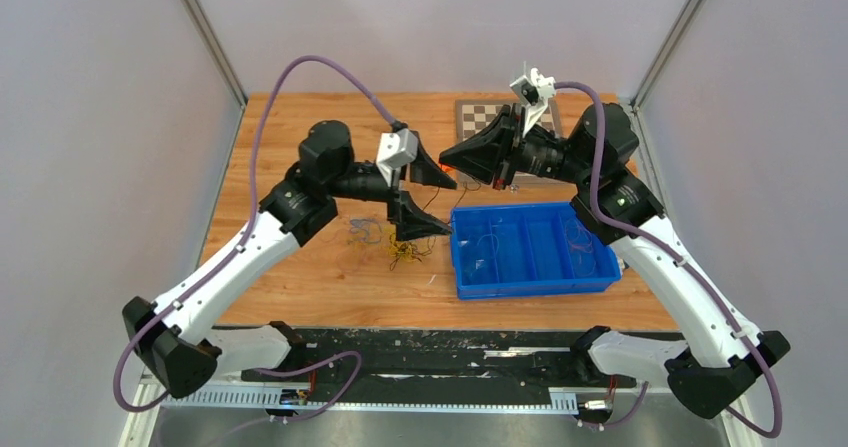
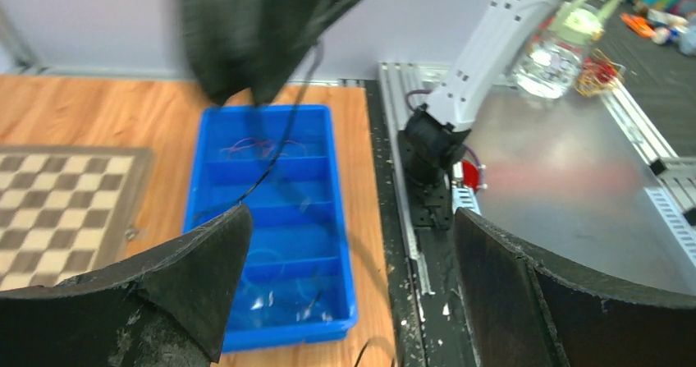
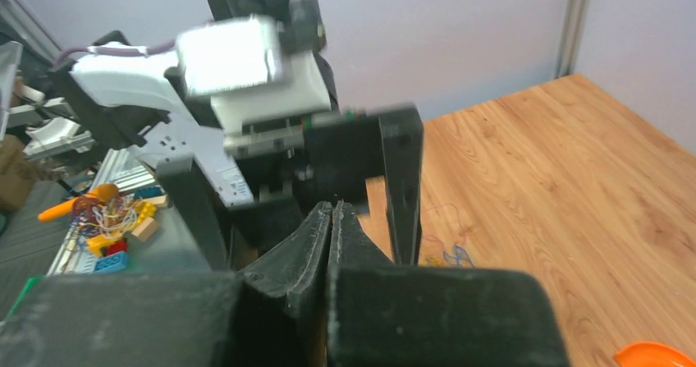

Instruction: Untangle the cables

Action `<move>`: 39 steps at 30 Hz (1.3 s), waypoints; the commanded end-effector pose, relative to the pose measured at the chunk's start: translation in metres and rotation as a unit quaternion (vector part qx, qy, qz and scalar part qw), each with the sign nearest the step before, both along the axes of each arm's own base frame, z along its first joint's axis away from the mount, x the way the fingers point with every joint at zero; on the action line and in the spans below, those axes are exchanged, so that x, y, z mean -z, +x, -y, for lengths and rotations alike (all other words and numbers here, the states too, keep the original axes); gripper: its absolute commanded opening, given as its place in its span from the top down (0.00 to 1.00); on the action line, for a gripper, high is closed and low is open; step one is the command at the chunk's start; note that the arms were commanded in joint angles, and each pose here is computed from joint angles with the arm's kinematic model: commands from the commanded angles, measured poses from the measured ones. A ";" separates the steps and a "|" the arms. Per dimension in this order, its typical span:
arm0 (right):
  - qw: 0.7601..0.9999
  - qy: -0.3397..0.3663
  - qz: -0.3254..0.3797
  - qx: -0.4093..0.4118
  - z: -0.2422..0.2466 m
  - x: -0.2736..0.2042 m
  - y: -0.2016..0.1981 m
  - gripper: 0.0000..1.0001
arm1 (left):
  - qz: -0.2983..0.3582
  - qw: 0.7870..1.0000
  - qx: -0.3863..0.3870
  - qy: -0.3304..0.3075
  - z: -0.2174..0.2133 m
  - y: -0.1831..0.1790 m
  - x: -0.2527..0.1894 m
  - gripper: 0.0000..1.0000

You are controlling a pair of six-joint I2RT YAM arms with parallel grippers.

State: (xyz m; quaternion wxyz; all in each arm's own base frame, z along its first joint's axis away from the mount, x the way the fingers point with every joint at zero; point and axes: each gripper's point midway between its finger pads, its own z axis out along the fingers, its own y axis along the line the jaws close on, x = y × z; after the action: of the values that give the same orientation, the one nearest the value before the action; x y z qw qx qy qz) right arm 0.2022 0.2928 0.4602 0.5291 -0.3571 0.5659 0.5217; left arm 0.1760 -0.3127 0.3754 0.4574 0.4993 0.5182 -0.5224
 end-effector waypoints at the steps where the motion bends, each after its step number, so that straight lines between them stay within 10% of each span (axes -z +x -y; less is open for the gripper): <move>1: 0.997 0.055 0.016 -0.053 -0.001 -0.048 -0.022 1.00 | 0.074 0.996 0.035 -0.031 0.029 -0.009 -0.021 0.00; 7: 0.993 0.088 -0.008 -0.082 -0.002 -0.067 -0.032 1.00 | 0.060 0.996 -0.007 -0.060 0.050 0.017 -0.019 0.02; 13: 0.991 0.106 -0.011 -0.074 0.002 -0.079 -0.034 1.00 | 0.031 0.995 -0.042 -0.080 0.049 0.024 -0.024 0.35; 18: 0.994 0.099 -0.010 -0.033 0.011 -0.073 -0.023 1.00 | 0.085 0.992 -0.052 -0.080 0.022 0.004 -0.025 0.08; 39: 0.990 0.098 -0.069 -0.074 0.002 -0.056 -0.025 1.00 | 0.138 0.981 -0.111 -0.081 0.029 0.036 -0.018 0.00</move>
State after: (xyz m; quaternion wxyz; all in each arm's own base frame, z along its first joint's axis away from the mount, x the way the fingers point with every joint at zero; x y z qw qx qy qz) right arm 0.1844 0.2912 0.5047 0.4927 -0.3116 0.5355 0.6110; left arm 0.2126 -0.3327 0.3628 0.5874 0.4629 0.5077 -0.4278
